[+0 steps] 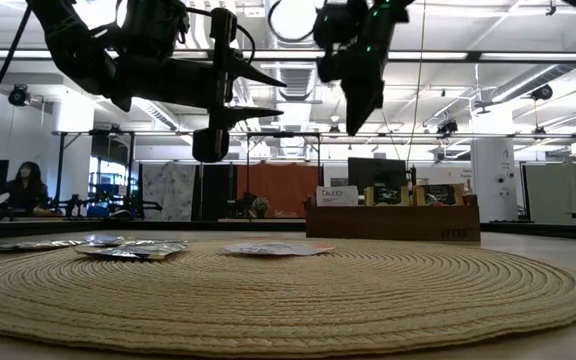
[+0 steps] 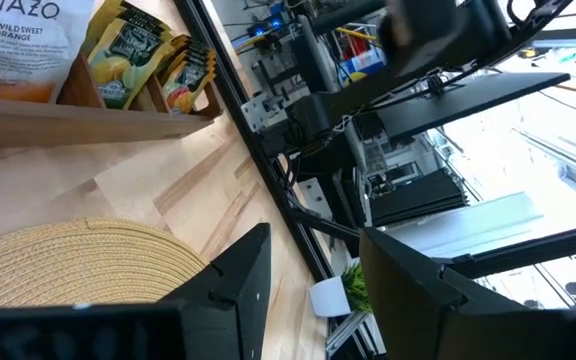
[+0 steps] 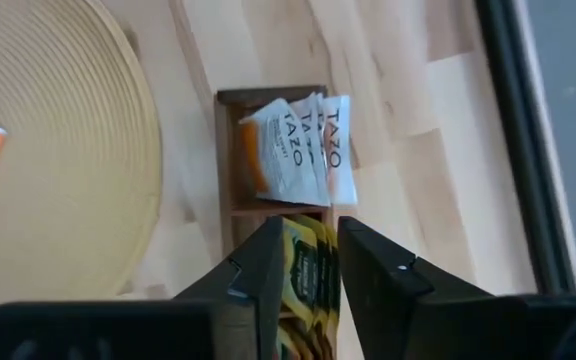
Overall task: Pick & Place Tea
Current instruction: Put the orange tea bag into the left section of the wooden organizer
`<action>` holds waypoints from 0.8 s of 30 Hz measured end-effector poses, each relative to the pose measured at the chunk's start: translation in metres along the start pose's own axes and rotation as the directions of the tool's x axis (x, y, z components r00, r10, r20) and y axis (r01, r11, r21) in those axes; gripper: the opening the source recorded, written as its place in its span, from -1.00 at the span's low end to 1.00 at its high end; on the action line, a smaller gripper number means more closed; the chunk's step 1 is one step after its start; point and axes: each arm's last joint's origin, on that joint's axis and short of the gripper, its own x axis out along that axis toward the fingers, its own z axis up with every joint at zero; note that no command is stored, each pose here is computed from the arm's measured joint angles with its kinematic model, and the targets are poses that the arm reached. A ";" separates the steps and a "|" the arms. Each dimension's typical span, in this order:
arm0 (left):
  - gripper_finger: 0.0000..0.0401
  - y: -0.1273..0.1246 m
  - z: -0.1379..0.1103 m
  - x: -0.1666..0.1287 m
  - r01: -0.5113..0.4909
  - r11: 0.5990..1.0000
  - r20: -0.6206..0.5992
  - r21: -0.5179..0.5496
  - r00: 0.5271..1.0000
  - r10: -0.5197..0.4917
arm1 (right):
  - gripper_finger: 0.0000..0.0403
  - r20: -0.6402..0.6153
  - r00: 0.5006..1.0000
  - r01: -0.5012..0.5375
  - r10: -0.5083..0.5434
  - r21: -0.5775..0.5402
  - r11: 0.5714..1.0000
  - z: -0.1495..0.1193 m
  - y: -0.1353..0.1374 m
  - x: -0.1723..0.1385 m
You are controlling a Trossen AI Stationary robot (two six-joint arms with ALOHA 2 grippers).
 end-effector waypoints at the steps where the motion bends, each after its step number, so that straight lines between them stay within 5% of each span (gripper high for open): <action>1: -0.26 0.000 0.000 0.000 -0.001 1.000 0.001 0.000 1.000 0.001 | -0.54 0.017 1.000 0.001 -0.001 0.006 1.000 -0.001 0.001 -0.007; 11: -0.26 0.000 0.000 0.000 -0.005 1.000 0.012 -0.001 1.000 0.005 | -0.61 0.101 0.991 -0.084 0.083 0.006 0.996 -0.008 0.029 -0.037; 24: -0.26 0.001 0.000 0.000 -0.009 1.000 0.010 -0.004 1.000 0.009 | -0.55 0.044 0.990 -0.131 0.137 -0.114 0.985 -0.003 0.083 -0.015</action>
